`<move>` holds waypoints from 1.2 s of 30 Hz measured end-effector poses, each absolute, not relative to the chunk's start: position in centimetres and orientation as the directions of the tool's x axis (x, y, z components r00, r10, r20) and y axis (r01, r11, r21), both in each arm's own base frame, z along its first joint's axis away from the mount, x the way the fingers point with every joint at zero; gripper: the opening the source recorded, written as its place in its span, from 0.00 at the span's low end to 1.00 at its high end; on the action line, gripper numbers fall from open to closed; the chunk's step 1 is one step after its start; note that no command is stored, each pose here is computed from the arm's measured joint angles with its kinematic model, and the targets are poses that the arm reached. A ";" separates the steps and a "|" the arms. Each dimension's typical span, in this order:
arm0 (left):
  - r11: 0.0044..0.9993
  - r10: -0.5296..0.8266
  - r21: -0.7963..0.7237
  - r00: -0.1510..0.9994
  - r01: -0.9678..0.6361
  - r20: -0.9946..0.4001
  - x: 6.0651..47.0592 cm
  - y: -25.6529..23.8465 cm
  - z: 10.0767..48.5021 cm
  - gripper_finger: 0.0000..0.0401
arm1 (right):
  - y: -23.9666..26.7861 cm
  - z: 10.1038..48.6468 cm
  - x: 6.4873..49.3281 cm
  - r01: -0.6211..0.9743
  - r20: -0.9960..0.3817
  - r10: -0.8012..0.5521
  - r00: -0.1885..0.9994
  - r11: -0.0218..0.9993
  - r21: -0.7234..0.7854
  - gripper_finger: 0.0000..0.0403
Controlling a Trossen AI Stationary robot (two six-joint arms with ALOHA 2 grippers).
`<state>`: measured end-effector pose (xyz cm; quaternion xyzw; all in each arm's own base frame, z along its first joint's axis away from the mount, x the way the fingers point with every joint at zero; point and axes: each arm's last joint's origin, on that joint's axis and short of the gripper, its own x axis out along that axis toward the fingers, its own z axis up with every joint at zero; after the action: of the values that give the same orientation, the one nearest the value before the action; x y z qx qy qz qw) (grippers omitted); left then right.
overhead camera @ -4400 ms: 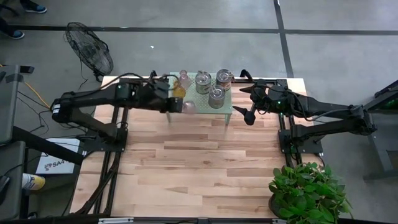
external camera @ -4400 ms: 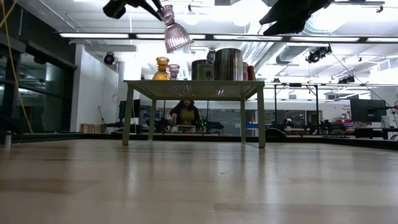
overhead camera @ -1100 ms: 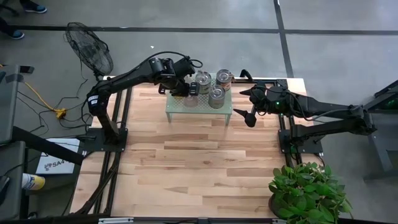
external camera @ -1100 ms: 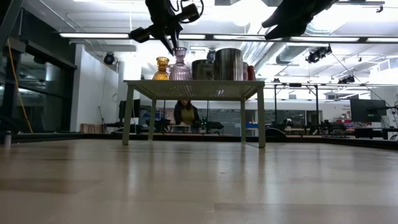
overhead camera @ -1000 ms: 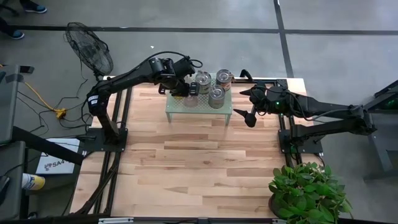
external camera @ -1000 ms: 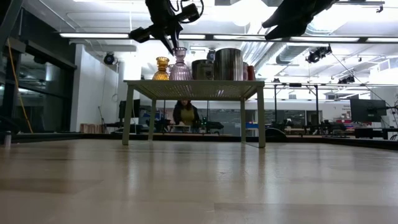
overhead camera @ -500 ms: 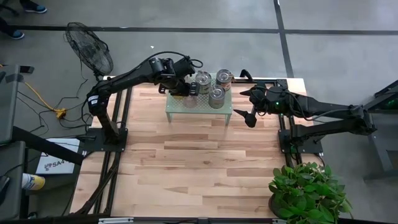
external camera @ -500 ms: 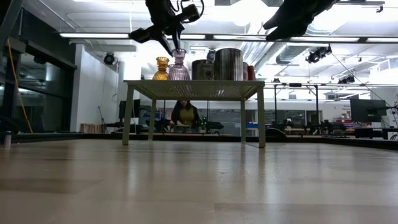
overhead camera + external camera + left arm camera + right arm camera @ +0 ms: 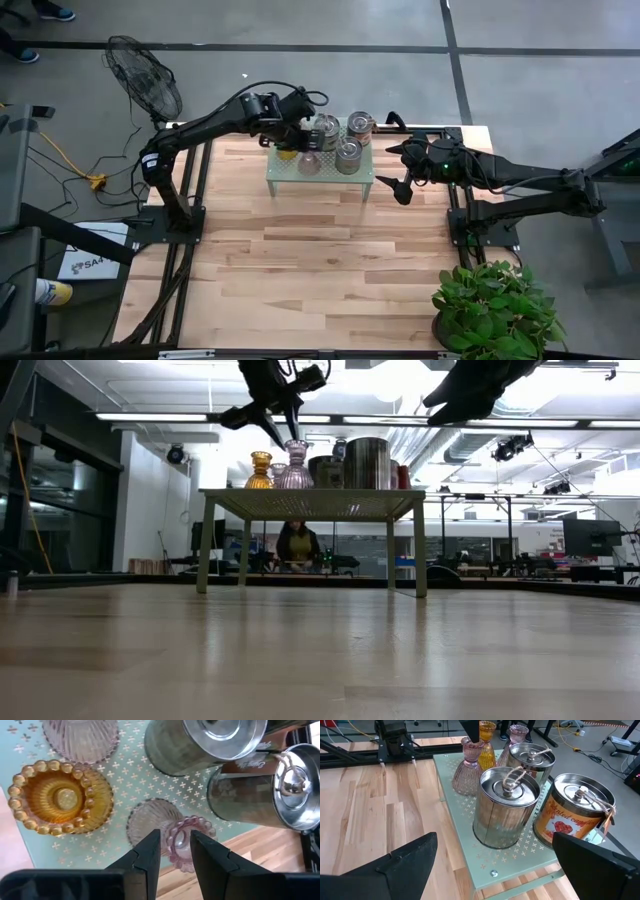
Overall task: Pick & Place candle stick holders
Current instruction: Put the pink glass candle holder on the shelf, then return to Home Position
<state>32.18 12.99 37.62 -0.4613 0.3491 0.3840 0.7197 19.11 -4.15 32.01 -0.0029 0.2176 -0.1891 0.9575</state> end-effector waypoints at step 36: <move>0.477 0.346 -0.313 0.503 -0.821 -0.792 32.8 13.5 38.3 0.26 | -4.2 31.8 19.0 0.383 -0.432 -0.386 0.815 0.919 -0.099 0.97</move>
<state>32.78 13.51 38.26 -0.3542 0.3351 0.3689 0.7913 18.98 -4.20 31.83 -0.0035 0.2276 -0.2018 0.9526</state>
